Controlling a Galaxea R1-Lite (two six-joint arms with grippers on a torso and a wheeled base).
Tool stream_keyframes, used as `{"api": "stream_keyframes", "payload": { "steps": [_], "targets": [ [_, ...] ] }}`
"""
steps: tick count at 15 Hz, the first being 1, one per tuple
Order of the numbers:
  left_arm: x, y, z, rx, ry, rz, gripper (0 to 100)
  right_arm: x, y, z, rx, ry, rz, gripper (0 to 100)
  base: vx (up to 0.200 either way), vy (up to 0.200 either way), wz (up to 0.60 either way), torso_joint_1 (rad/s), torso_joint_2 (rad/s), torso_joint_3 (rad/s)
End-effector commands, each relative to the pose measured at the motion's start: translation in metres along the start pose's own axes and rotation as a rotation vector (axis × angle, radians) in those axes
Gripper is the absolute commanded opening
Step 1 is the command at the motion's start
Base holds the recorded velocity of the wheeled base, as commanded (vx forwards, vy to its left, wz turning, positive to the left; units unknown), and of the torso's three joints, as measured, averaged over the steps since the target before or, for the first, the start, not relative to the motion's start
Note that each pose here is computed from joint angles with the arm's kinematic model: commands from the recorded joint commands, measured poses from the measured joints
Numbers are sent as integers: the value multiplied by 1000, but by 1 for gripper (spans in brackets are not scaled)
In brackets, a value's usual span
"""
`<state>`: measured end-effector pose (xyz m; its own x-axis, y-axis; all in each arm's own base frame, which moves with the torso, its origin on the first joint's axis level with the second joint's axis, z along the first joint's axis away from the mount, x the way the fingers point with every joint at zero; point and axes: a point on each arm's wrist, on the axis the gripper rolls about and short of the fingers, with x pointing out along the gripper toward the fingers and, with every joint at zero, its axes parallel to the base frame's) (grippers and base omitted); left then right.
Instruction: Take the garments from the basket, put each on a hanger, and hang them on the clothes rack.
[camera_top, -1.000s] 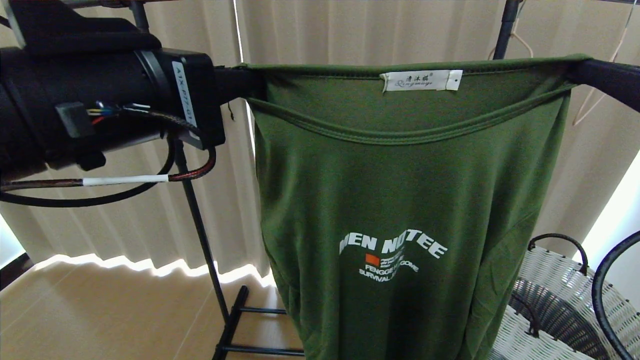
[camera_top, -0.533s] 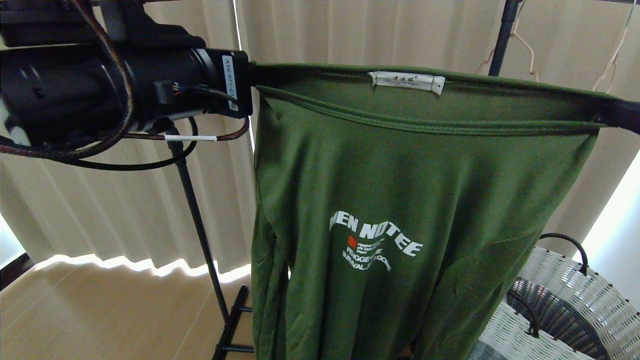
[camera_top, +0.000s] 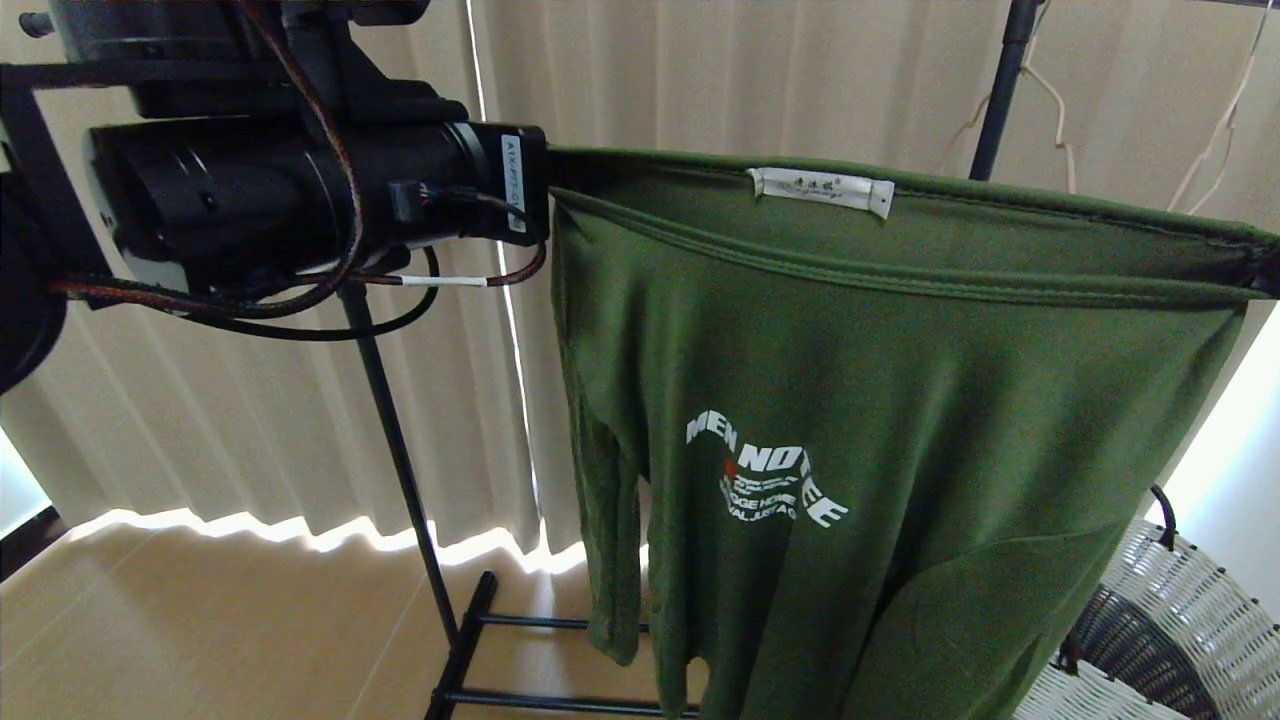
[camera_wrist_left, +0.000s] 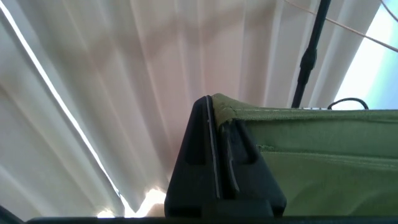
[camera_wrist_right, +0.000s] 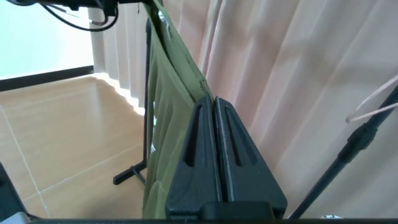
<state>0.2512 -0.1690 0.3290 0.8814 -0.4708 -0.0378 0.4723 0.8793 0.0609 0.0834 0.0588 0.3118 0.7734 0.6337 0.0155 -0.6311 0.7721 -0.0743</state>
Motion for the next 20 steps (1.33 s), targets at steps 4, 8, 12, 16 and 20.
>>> {"api": "stream_keyframes", "payload": {
  "steps": [4,8,12,16,20],
  "targets": [
    [-30,4,4,3,-12,-1,0,18,-8,-2,2,31,-62,0,0,0,0,0,0,0],
    [-63,6,9,15,-34,-33,0,58,-27,-7,0,20,-139,0,0,0,0,0,0,0],
    [-104,0,13,39,-51,-184,0,83,-36,-10,-3,-5,-161,0,0,0,0,0,0,0],
    [-120,-4,13,43,-37,-300,0,82,-37,-10,-3,-7,-166,0,0,0,0,0,0,0],
    [-119,-5,12,62,-38,-300,0,80,-39,-6,-6,-19,-177,0,0,0,0,0,0,0]
  ]
}}
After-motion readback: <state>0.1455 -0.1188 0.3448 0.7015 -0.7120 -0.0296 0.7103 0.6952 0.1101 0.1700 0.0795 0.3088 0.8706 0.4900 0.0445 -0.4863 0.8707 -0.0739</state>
